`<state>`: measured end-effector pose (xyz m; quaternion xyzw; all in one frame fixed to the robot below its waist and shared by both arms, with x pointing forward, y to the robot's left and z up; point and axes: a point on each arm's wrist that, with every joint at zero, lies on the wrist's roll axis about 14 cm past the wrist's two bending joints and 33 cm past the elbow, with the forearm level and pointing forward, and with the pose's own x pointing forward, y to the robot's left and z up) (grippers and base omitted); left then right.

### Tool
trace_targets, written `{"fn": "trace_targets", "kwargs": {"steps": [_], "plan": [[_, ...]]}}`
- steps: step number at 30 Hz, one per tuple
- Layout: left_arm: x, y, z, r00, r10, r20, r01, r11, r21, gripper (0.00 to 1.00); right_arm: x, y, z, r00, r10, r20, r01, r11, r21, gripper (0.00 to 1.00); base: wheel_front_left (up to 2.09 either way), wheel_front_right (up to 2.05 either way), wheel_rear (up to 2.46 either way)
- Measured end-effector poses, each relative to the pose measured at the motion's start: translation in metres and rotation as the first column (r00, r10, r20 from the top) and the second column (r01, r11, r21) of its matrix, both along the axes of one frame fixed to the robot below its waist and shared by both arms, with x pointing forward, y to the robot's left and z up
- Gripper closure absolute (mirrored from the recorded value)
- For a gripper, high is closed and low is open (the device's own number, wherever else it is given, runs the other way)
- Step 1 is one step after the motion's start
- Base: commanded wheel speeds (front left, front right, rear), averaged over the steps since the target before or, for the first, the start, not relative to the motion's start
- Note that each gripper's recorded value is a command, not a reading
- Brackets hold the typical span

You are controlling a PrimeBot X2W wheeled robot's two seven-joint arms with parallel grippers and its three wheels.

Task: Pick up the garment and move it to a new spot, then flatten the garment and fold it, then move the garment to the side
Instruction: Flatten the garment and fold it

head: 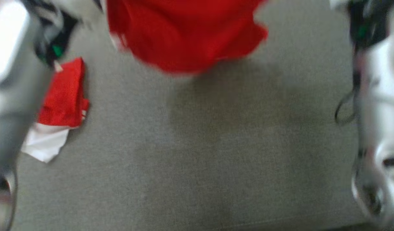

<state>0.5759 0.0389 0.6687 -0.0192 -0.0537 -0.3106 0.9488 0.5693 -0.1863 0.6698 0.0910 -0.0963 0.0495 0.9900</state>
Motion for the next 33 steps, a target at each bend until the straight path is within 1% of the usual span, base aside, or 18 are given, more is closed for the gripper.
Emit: {"fn": "trace_targets", "kwargs": {"steps": [4, 6, 8, 10, 15, 16, 18, 20, 22, 25, 29, 33], "plan": [[0.045, 0.001, 0.031, 0.992, 0.052, 0.111, -0.044, 0.997, -0.069, 1.0, 0.041, -0.005, 0.033, 0.994, -0.033, 0.108, 0.035, 0.999, -0.016, 1.0, 0.0, 0.0, 0.0], [0.059, -0.003, 0.038, 0.986, 0.067, 0.152, -0.051, 0.993, -0.108, 1.0, 0.055, -0.01, 0.035, 0.988, -0.056, 0.141, 0.061, 0.998, -0.03, 1.0, 0.0, 0.0, 0.0], [0.068, -0.007, 0.035, 0.982, 0.075, 0.174, -0.054, 0.991, -0.124, 1.0, 0.063, -0.014, 0.02, 0.99, -0.074, 0.122, 0.079, 0.996, -0.04, 1.0, 0.0, 0.0, 0.0], [0.07, -0.012, 0.025, 0.984, 0.074, 0.165, -0.052, 0.99, -0.133, 1.0, 0.067, -0.017, -0.003, 0.994, -0.085, 0.07, 0.088, 0.995, -0.036, 1.0, 0.0, 0.0, 0.0], [0.052, -0.025, -0.024, 0.996, 0.024, 0.086, -0.019, 0.998, -0.06, 1.0, 0.056, -0.021, -0.057, 0.993, -0.1, -0.065, 0.096, 0.994, -0.06, 1.0, 0.0, 0.0, 0.0], [0.052, -0.025, -0.024, 0.996, 0.024, 0.086, -0.019, 0.998, -0.06, 1.0, 0.056, -0.021, -0.057, 0.993, -0.1, -0.065, 0.096, 0.994, -0.06, 1.0, 0.0, 0.0, 0.0], [0.033, -0.033, -0.062, 1.0, -0.021, 0.01, 0.021, 1.0, -0.02, 1.0, 0.044, -0.026, -0.092, 0.982, -0.107, -0.155, 0.095, 0.992, -0.085, 1.0, 0.0, 0.0, 0.0], [0.004, -0.042, -0.111, 0.992, -0.076, -0.097, 0.079, 0.997, 0.027, 1.0, 0.026, -0.031, -0.131, 0.958, -0.115, -0.262, 0.088, 0.99, -0.111, 1.0, 0.0, 0.0, 0.0], [-0.032, -0.047, -0.155, 0.97, -0.127, -0.207, 0.141, 0.988, 0.057, 1.0, 0.006, -0.04, -0.168, 0.92, -0.129, -0.37, 0.079, 0.986, -0.147, 1.0, 0.0, 0.0, 0.0], [-0.082, -0.047, -0.201, 0.925, -0.181, -0.333, 0.216, 0.974, 0.072, 1.0, -0.021, -0.052, -0.203, 0.863, -0.146, -0.484, 0.067, 0.982, -0.177, 1.0, 0.0, 0.0, 0.0], [-0.131, -0.047, -0.223, 0.88, -0.237, -0.411, 0.285, 0.957, 0.059, 1.0, -0.048, -0.061, -0.223, 0.805, -0.154, -0.572, 0.051, 0.98, -0.192, 1.0, 0.0, 0.0, 0.0], [-0.164, -0.05, -0.227, 0.858, -0.278, -0.431, 0.332, 0.942, 0.053, 1.0, -0.083, -0.075, -0.244, 0.731, -0.169, -0.661, 0.05, 0.979, -0.195, 1.0, 0.0, 0.0, 0.0]]}}
